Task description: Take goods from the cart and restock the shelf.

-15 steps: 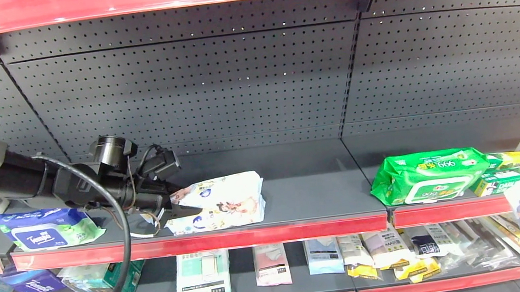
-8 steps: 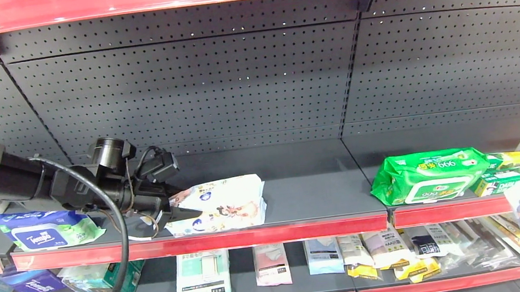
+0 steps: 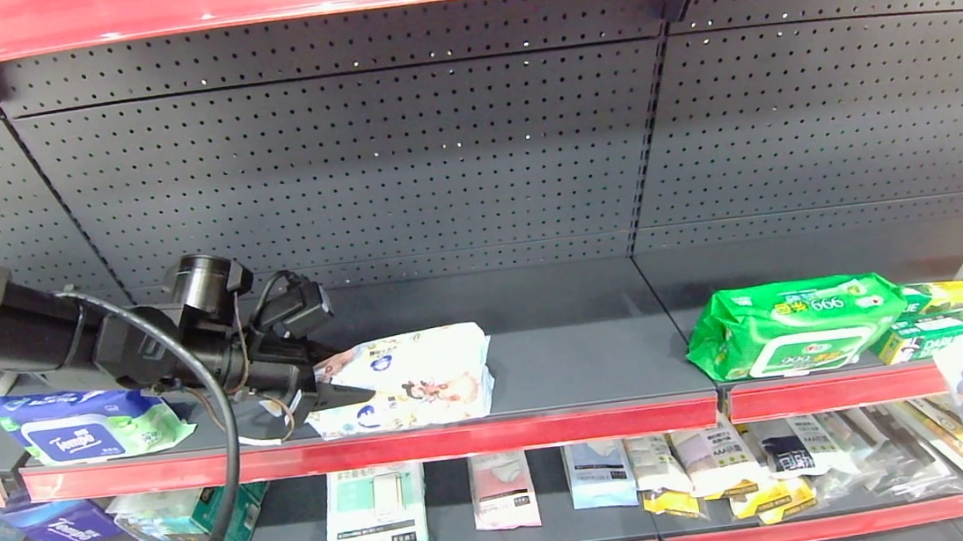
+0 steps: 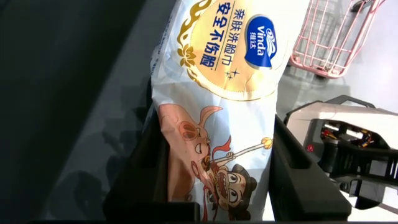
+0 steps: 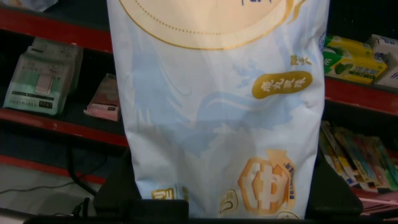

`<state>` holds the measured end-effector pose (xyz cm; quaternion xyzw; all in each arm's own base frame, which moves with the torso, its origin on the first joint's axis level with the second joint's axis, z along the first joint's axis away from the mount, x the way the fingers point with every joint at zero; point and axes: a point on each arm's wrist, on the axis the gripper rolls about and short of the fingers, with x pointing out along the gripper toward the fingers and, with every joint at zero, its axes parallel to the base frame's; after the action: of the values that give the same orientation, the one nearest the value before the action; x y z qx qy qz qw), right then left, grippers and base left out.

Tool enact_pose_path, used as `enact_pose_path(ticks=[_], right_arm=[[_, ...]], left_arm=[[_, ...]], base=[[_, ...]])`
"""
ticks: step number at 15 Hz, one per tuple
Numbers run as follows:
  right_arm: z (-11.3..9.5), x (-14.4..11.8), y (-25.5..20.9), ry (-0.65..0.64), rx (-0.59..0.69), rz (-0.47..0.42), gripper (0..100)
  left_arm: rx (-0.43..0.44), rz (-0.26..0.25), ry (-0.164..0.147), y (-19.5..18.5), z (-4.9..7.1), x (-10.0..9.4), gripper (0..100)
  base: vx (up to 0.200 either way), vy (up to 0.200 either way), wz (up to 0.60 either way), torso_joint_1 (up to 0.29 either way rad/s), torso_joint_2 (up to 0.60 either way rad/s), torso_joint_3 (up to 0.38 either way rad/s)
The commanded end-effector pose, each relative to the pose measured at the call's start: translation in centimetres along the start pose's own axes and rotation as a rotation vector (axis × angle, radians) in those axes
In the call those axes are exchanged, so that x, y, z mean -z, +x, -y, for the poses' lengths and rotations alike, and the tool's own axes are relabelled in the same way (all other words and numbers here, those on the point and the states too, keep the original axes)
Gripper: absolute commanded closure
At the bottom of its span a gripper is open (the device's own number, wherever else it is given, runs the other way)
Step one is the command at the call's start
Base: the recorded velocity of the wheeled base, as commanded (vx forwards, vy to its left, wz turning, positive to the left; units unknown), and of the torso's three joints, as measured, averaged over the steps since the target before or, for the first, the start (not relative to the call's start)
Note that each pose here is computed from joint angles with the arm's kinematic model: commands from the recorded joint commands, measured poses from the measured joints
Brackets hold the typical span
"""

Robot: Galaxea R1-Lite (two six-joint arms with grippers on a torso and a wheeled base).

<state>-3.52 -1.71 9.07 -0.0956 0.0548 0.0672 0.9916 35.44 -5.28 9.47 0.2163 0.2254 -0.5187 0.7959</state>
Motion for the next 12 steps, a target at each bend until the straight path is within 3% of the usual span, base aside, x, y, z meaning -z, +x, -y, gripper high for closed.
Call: enact_pose_path(ticks=[1, 10, 11, 12], right_arm=[[0.00, 0.01, 0.00, -0.001, 0.000, 0.000, 100], [0.00, 0.01, 0.00, -0.001, 0.000, 0.000, 100], [0.00, 0.01, 0.00, -0.001, 0.000, 0.000, 100], [0.00, 0.01, 0.00, -0.001, 0.000, 0.000, 100]], left_arm=[[0.001, -0.006, -0.004, 0.11, 0.02, 0.18, 100], [-0.004, -0.005, 0.009, 0.16, -0.05, 0.00, 100], [-0.004, -0.005, 0.009, 0.16, -0.05, 0.00, 0], [-0.005, -0.004, 0.010, 0.08, -0.03, -0.07, 0]], base=[[0.000, 0.000, 0.00, 0.000, 0.00, 0.000], [0.000, 0.000, 0.00, 0.000, 0.00, 0.000], [0.000, 0.000, 0.00, 0.000, 0.00, 0.000], [0.000, 0.000, 0.00, 0.000, 0.00, 0.000]])
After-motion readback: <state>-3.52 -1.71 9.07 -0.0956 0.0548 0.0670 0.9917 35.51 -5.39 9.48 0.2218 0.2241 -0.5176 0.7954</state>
